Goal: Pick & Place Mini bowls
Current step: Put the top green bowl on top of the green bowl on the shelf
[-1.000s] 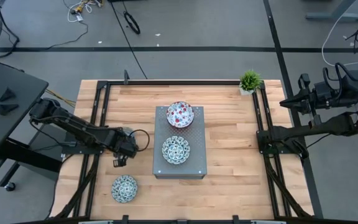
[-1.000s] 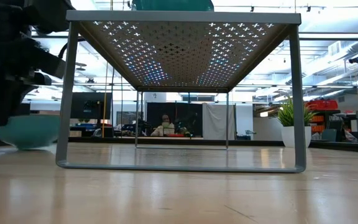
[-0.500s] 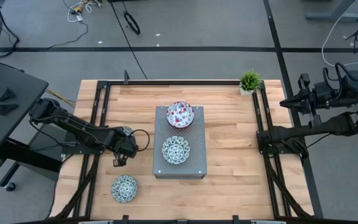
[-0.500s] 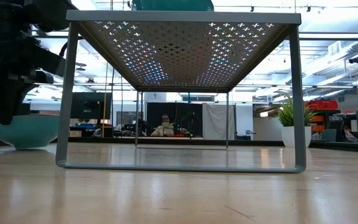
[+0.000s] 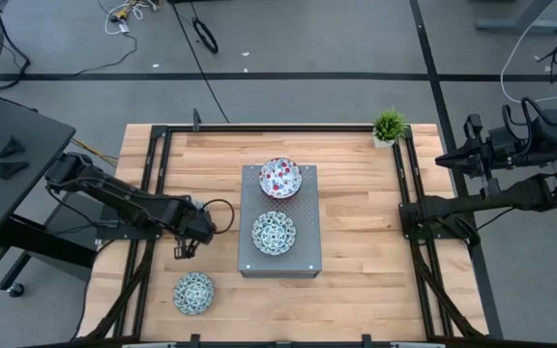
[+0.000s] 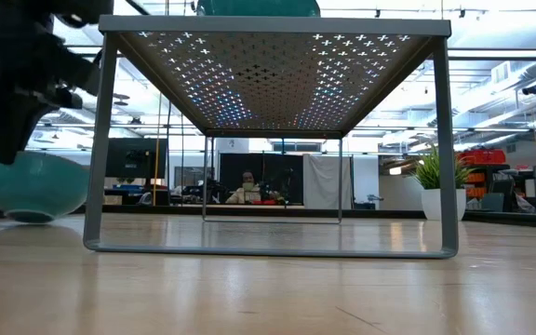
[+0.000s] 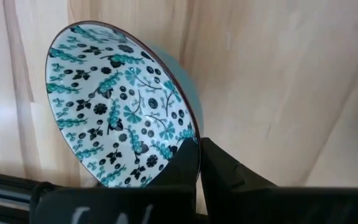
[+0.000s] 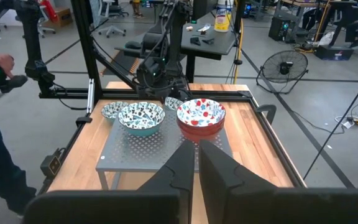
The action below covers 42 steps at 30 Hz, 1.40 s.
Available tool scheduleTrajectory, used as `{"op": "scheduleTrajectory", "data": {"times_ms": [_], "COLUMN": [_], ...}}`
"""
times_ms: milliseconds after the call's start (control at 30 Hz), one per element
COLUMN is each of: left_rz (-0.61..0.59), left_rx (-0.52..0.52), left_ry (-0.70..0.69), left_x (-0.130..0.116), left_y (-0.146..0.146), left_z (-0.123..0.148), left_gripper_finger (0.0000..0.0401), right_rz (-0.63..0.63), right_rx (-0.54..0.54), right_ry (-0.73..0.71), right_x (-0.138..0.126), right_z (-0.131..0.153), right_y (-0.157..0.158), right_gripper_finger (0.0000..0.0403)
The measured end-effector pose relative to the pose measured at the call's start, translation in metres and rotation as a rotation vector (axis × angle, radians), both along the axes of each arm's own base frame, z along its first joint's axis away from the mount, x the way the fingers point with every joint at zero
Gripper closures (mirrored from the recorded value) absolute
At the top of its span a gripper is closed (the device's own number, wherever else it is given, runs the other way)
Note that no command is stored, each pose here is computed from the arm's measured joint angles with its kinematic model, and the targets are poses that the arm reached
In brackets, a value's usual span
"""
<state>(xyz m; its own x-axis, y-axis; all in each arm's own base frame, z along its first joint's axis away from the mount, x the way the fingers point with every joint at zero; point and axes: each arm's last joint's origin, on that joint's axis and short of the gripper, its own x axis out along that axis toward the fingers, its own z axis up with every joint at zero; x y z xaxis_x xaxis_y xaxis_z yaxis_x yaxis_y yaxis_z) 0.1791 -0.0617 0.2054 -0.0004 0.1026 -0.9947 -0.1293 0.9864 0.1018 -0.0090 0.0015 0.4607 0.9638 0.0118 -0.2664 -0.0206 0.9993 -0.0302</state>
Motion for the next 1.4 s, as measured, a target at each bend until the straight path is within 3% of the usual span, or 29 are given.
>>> {"op": "scheduleTrajectory", "data": {"times_ms": [500, 733, 1067, 1400], "left_rz": [-0.006, -0.039, -0.074, -0.126], "left_rx": [0.031, 0.042, 0.041, 0.070], "left_ry": [-0.025, -0.077, -0.259, -0.430], "left_x": [0.006, 0.009, 0.007, -0.001], "left_y": [-0.002, -0.006, -0.012, -0.012], "left_z": [0.038, 0.081, 0.149, 0.197], "left_gripper_finger": [0.0395, 0.0395, 0.0395, 0.0395], "right_rz": [0.000, 0.000, 0.000, 0.000], "right_rx": [0.000, 0.000, 0.000, 0.000], "right_ry": [0.000, 0.000, 0.000, 0.000], "right_x": [0.000, 0.000, 0.000, 0.000], "right_z": [0.000, 0.000, 0.000, 0.000], "right_y": [0.000, 0.000, 0.000, 0.000], "right_gripper_finger": [0.0374, 0.0374, 0.0374, 0.0374]}}
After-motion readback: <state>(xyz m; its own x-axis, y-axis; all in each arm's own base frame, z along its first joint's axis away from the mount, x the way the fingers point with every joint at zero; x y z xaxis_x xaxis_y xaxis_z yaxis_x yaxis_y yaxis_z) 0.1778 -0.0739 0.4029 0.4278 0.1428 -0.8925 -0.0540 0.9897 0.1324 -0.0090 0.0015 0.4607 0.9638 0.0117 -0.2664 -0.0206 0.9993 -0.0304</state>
